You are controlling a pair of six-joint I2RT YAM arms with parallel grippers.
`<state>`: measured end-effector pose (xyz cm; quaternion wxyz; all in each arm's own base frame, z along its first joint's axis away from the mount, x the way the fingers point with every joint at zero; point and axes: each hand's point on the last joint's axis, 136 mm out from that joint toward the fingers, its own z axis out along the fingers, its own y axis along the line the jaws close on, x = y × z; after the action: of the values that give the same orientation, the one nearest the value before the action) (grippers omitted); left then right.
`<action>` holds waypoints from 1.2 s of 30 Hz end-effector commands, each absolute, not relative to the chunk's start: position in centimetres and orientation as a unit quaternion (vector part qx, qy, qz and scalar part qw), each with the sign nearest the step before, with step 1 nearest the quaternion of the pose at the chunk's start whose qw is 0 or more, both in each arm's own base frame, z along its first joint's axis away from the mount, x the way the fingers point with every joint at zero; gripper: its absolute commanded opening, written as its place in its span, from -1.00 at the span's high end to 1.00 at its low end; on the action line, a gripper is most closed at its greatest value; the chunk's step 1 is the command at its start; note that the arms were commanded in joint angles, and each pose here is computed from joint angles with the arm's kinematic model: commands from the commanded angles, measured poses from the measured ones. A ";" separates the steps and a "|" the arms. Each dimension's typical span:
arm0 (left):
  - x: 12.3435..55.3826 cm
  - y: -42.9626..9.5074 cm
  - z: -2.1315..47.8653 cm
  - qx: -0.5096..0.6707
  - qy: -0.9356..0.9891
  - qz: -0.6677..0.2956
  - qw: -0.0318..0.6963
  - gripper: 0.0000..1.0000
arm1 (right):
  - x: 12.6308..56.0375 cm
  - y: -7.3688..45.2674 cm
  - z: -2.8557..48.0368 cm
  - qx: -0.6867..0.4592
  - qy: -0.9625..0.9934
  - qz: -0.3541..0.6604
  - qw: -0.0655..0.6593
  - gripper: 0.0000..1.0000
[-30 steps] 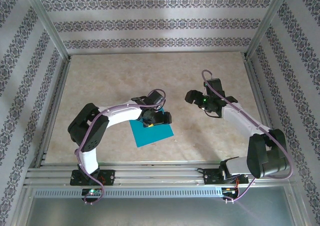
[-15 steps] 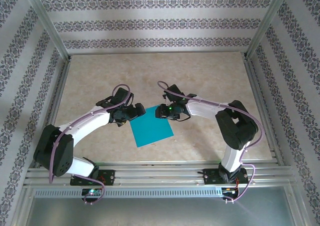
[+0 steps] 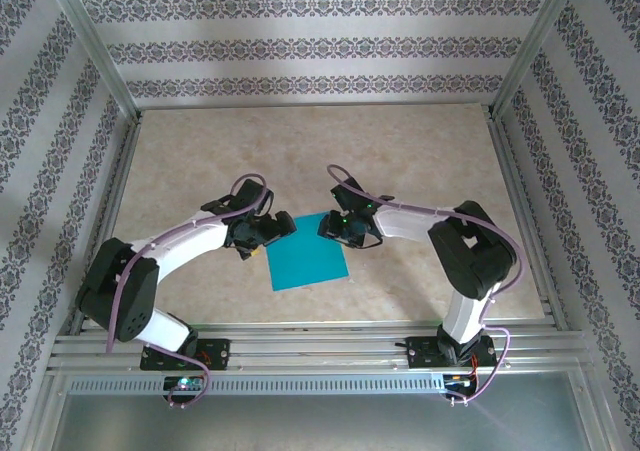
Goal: Fold a paper plane with a square sheet of paper (pick it up from the middle)
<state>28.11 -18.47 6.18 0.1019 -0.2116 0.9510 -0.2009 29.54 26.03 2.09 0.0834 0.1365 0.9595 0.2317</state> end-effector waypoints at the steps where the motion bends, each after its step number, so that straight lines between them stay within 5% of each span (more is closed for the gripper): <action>1: 28.3 -20.5 6.9 -0.201 0.951 -0.211 0.103 -0.98 | 27.1 23.2 0.4 0.229 0.954 0.183 0.069 0.03; 12: 27.4 -23.5 6.5 -0.141 0.975 -0.142 0.099 -0.91 | 29.2 23.7 6.7 0.221 0.918 0.291 0.157 -0.11; 19: 26.6 -24.8 5.9 -0.073 0.993 -0.013 0.087 -0.98 | 30.4 16.5 7.3 0.230 0.918 0.243 0.212 -0.46; 26: 26.3 -27.3 3.5 -0.044 0.998 0.007 0.050 -0.92 | 30.8 13.4 6.9 0.216 0.926 0.216 0.223 -0.91; 36: 25.9 -27.0 1.9 -0.037 0.999 0.020 0.034 -0.77 | 31.0 12.8 4.9 0.239 0.927 0.221 0.189 -0.94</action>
<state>26.70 -27.83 2.28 0.0480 -0.0478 0.9977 -0.0024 31.50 12.61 5.69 0.2035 0.2448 0.9223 0.2192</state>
